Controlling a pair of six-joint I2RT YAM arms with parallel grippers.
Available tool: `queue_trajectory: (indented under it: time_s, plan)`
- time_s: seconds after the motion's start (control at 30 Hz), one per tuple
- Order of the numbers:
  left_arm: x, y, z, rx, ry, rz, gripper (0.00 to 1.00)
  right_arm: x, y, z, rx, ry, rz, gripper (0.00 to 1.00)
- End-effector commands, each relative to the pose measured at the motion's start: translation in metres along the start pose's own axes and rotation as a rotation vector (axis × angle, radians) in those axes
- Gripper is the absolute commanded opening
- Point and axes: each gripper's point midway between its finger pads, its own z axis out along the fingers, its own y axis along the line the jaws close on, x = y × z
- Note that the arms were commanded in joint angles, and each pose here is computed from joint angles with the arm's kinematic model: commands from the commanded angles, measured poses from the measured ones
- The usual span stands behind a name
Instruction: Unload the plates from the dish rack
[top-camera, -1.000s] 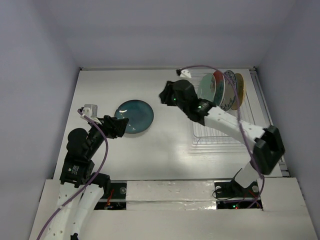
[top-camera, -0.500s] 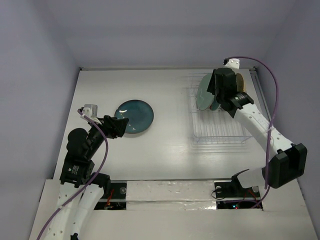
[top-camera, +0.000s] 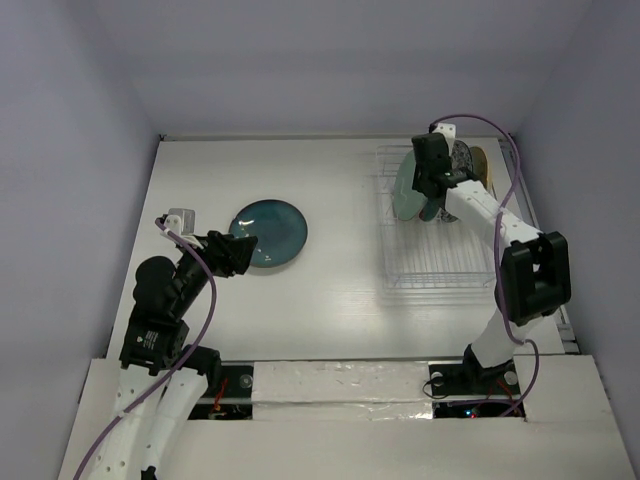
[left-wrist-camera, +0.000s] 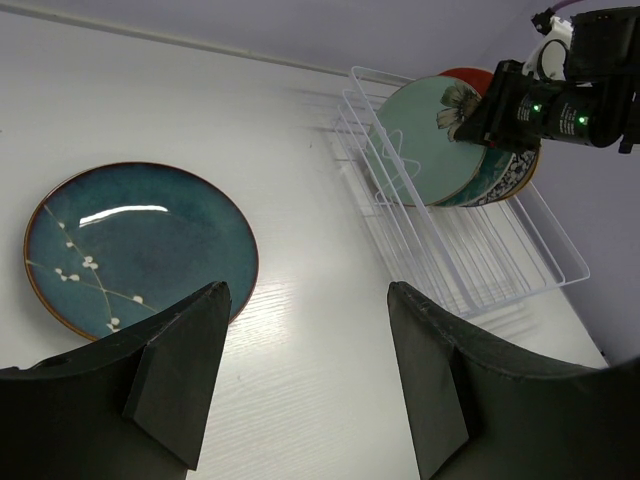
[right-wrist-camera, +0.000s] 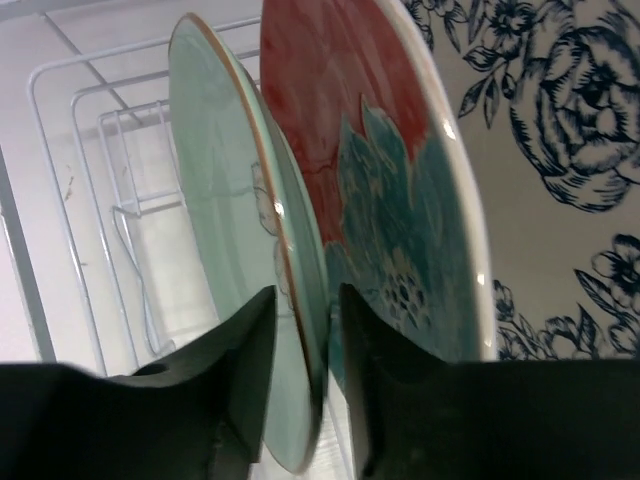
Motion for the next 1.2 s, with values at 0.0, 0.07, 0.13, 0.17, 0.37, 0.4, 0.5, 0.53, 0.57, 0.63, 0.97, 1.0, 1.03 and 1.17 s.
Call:
queue_trajectory:
  time_s: [0.0,0.07,0.13,0.17,0.37,0.4,0.5,0.53,0.57,0.63,0.97,1.0,1.03,1.17]
  plan:
    - [-0.002,-0.001,0.001,0.013,-0.017,-0.001,0.61,-0.035,0.002,-0.007,-0.001,-0.071,0.008,0.35]
    - [-0.003,-0.001,0.001,0.012,-0.019,0.000,0.61,-0.046,-0.001,-0.012,0.013,-0.092,0.003,0.27]
    - [-0.002,-0.001,0.001,0.012,-0.015,-0.001,0.61,-0.055,-0.007,-0.019,0.027,-0.118,0.005,0.18]
    - [-0.002,-0.001,0.001,0.013,-0.018,0.001,0.61,-0.065,-0.010,-0.028,0.019,-0.144,0.018,0.09]
    - [-0.002,-0.001,0.001,0.013,-0.018,0.000,0.61,-0.102,-0.022,-0.070,-0.021,-0.253,0.060,0.00]
    - [-0.002,-0.002,0.001,0.014,-0.019,0.000,0.61,-0.112,-0.027,-0.084,-0.034,-0.286,0.079,0.00]
    - [-0.003,-0.002,0.001,0.013,-0.020,-0.001,0.61,-0.128,-0.027,-0.110,-0.082,-0.338,0.110,0.00]
    - [-0.002,-0.001,0.001,0.013,-0.018,-0.002,0.61,-0.137,-0.033,-0.125,-0.098,-0.368,0.128,0.00]
    - [-0.002,-0.001,0.001,0.013,-0.018,-0.002,0.61,-0.140,-0.032,-0.135,-0.116,-0.383,0.136,0.00]
    - [-0.002,-0.001,0.001,0.012,-0.019,-0.002,0.61,-0.147,-0.030,-0.158,-0.182,-0.417,0.168,0.00]
    - [-0.004,0.004,0.002,-0.009,-0.025,-0.004,0.52,-0.119,0.125,-0.250,-0.939,-0.439,0.377,0.00]
    - [-0.004,0.004,0.002,-0.010,-0.022,-0.005,0.50,-0.109,0.146,-0.246,-0.994,-0.396,0.390,0.00]
    - [-0.004,0.004,0.003,-0.010,-0.022,-0.004,0.49,-0.102,0.164,-0.251,-1.068,-0.338,0.441,0.00]
    - [-0.004,0.005,0.003,-0.015,-0.023,-0.006,0.40,-0.078,0.231,-0.254,-1.230,-0.202,0.503,0.00]
